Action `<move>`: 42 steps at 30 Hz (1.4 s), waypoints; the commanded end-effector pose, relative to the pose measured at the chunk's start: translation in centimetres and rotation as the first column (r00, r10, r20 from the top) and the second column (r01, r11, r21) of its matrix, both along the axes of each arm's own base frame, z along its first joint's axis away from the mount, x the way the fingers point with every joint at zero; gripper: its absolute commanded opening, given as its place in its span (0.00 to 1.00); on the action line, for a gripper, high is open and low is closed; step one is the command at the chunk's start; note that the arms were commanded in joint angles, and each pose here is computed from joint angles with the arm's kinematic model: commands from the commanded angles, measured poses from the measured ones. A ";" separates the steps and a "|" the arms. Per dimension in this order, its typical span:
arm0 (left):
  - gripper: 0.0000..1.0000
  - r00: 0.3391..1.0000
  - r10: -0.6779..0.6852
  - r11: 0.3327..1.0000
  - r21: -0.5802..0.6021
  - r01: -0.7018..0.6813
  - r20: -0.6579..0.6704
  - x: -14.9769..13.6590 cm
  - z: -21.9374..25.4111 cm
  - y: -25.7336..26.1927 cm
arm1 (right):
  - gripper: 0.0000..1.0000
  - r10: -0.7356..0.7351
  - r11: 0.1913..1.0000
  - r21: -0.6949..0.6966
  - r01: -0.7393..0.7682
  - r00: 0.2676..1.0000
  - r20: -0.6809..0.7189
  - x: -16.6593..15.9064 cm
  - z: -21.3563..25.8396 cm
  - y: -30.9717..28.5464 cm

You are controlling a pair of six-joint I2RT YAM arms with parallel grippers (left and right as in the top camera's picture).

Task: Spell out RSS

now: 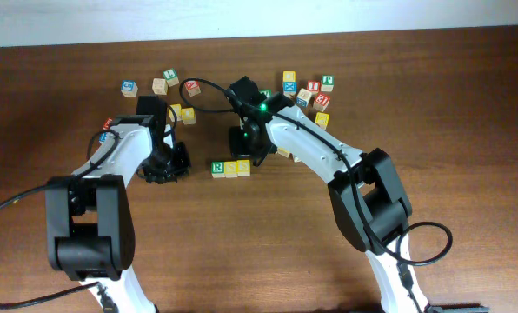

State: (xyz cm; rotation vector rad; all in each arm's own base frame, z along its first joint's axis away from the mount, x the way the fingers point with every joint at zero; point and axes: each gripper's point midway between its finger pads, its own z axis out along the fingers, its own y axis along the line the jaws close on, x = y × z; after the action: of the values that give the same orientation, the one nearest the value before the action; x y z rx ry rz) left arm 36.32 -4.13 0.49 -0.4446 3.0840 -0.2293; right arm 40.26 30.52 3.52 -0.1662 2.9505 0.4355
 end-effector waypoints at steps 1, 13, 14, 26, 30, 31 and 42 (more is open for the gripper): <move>0.22 1.000 0.013 1.000 0.011 -0.013 0.002 0.5 -0.1 0.3 | 0.04 -0.030 0.999 -0.041 0.028 0.999 -0.031 -0.6 -2.0 -0.6; 0.21 1.000 0.014 1.000 0.011 -0.014 0.002 0.5 -0.1 0.3 | 0.04 -0.023 0.999 -0.025 0.022 0.998 -0.053 -1.1 -2.4 -0.4; 0.21 1.000 0.014 1.000 0.010 -0.014 0.001 0.5 -0.1 0.3 | 0.04 -0.023 0.999 -0.024 0.022 0.998 -0.052 -1.1 -2.4 -0.4; 0.25 1.000 0.014 1.000 0.010 -0.014 0.002 0.5 -0.1 0.3 | 0.04 -0.018 1.000 -0.007 0.017 0.998 -0.059 -1.2 -2.3 -0.1; 0.26 1.000 0.014 1.000 0.010 -0.014 0.002 0.5 -0.1 0.3 | 0.04 -0.010 1.000 -0.004 0.010 0.998 -0.062 -1.5 -2.3 0.3; 0.26 1.000 0.014 1.000 0.010 -0.014 0.001 0.5 -0.1 0.3 | 0.04 -0.004 1.000 -0.005 0.004 0.998 -0.062 -1.6 -2.3 0.5; 0.26 1.000 0.014 1.000 0.010 -0.014 -0.002 0.4 -0.1 0.3 | 0.04 0.001 1.000 -0.008 -0.001 0.998 -0.058 -1.8 -2.3 0.6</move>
State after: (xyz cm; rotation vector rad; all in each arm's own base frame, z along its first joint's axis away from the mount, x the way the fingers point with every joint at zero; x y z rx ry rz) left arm 36.25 -4.13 0.50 -0.4460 3.0869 -0.2286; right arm 39.07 31.19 2.64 -0.1653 2.9756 0.4503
